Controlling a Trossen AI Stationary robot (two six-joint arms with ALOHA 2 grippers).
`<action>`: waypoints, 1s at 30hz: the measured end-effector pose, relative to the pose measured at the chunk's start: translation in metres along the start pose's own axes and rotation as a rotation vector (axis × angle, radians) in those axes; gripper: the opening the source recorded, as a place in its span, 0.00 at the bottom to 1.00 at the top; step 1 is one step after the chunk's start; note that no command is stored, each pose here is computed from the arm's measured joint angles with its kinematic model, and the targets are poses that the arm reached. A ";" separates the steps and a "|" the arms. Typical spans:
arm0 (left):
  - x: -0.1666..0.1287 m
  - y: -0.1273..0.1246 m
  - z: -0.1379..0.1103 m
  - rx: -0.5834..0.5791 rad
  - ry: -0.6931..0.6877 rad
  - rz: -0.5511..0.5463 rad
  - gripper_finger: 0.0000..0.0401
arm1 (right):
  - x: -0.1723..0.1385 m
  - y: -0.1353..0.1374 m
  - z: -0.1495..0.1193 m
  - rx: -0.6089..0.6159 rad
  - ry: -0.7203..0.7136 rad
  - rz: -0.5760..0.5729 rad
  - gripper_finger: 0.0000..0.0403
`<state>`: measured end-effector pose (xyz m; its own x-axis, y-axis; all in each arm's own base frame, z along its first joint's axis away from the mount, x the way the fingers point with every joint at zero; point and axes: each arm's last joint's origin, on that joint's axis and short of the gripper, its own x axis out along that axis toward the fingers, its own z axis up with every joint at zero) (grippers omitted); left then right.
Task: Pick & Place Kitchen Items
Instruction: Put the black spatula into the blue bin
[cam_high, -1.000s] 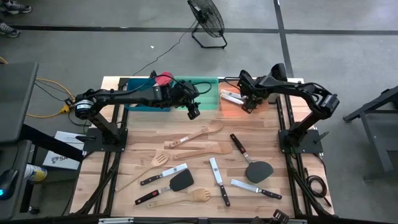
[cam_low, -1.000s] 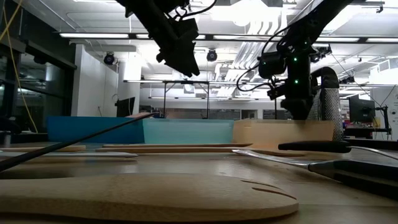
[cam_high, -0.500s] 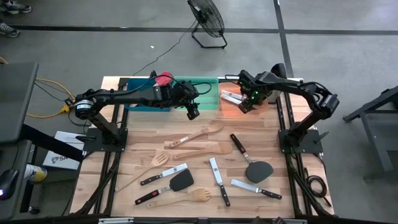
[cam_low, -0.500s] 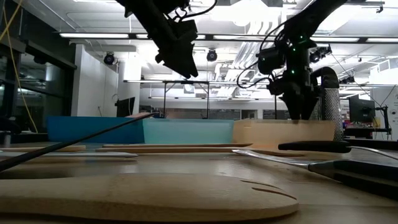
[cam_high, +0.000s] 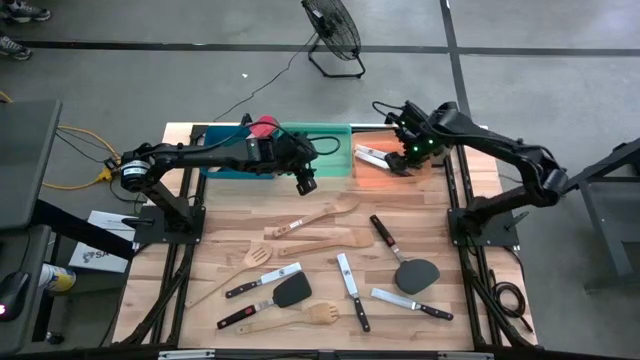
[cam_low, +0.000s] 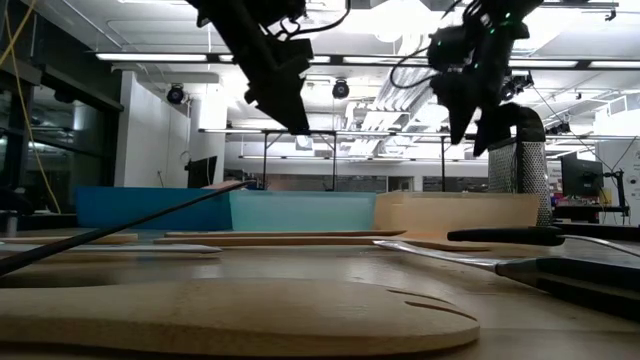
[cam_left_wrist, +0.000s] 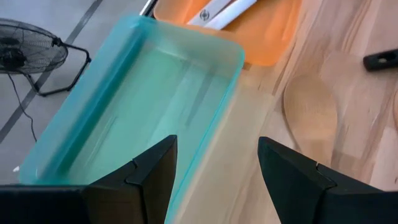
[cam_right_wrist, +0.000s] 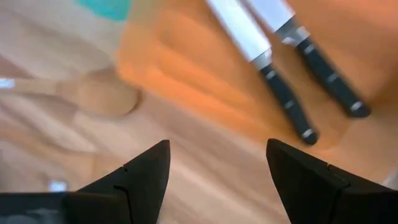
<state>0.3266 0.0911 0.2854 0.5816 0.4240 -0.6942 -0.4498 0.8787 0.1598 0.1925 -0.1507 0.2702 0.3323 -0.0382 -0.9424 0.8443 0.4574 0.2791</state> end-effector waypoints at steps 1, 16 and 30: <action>0.000 0.000 -0.001 0.002 0.008 0.000 0.54 | -0.003 0.003 -0.004 -0.005 0.003 0.011 0.64; -0.001 0.000 -0.012 0.020 0.128 -0.021 0.54 | 0.003 0.073 -0.084 -0.090 0.039 -0.099 0.64; -0.001 -0.003 -0.014 -0.034 0.147 -0.111 0.54 | 0.054 0.085 -0.184 -0.057 0.099 -0.136 0.64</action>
<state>0.3179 0.0851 0.2762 0.5246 0.2861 -0.8018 -0.4123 0.9094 0.0547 0.2052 0.0500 0.2088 0.1715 -0.0162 -0.9851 0.8526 0.5034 0.1401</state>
